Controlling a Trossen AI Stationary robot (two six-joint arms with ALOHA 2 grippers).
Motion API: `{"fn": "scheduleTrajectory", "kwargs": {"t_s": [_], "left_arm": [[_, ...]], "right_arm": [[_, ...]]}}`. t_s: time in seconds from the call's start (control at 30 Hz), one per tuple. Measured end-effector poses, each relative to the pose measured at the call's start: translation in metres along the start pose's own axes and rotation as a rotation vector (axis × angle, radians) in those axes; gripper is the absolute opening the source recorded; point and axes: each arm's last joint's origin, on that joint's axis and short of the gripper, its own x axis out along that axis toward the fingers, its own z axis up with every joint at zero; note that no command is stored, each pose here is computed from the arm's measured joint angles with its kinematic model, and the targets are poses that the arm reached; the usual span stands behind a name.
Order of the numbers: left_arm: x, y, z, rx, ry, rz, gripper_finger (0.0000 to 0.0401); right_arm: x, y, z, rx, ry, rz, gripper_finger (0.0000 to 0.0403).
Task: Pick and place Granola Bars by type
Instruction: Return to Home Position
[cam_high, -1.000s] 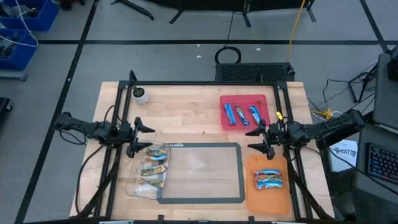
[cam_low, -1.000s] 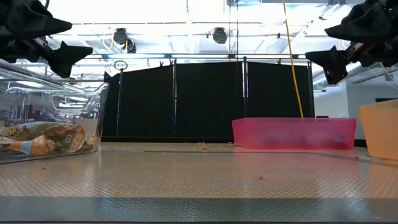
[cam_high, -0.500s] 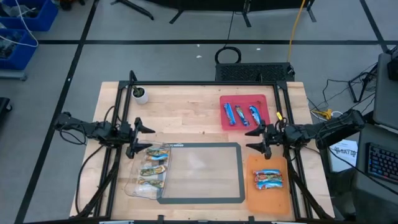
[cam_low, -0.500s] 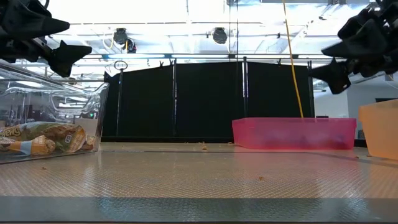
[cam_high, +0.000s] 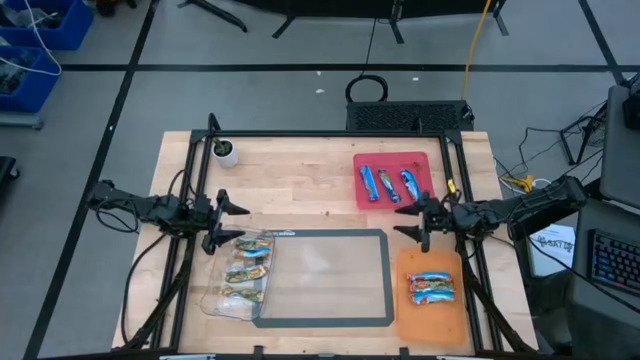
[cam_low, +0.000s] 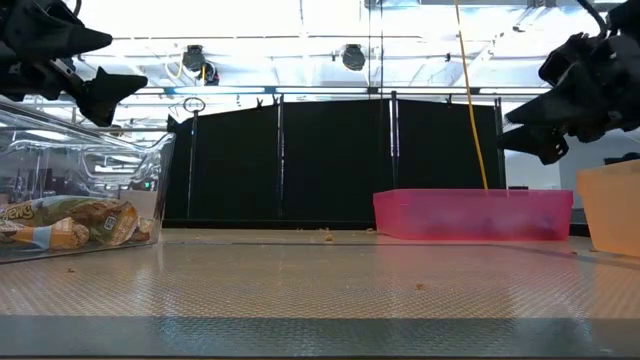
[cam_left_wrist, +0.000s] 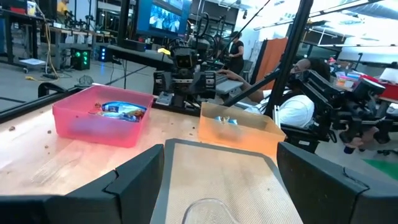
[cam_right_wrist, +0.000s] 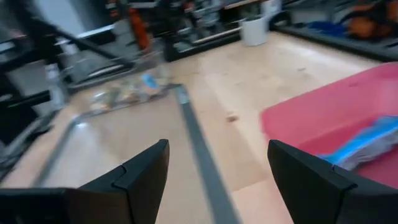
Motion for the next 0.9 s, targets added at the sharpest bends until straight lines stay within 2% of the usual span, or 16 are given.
{"fn": "scheduleTrajectory", "kwargs": {"t_s": [0.2, 0.9], "left_arm": [[0.0001, -0.0004, 0.0017, 0.0, -0.023, -0.005, 0.031], [0.0001, -0.0007, 0.003, 0.0, -0.037, -0.008, 0.031]], "right_arm": [[0.0008, -0.0038, -0.0002, -0.013, -0.03, -0.13, 0.0263], [0.001, -0.0027, 0.0022, 0.002, -0.053, -0.118, 0.0263]]}}
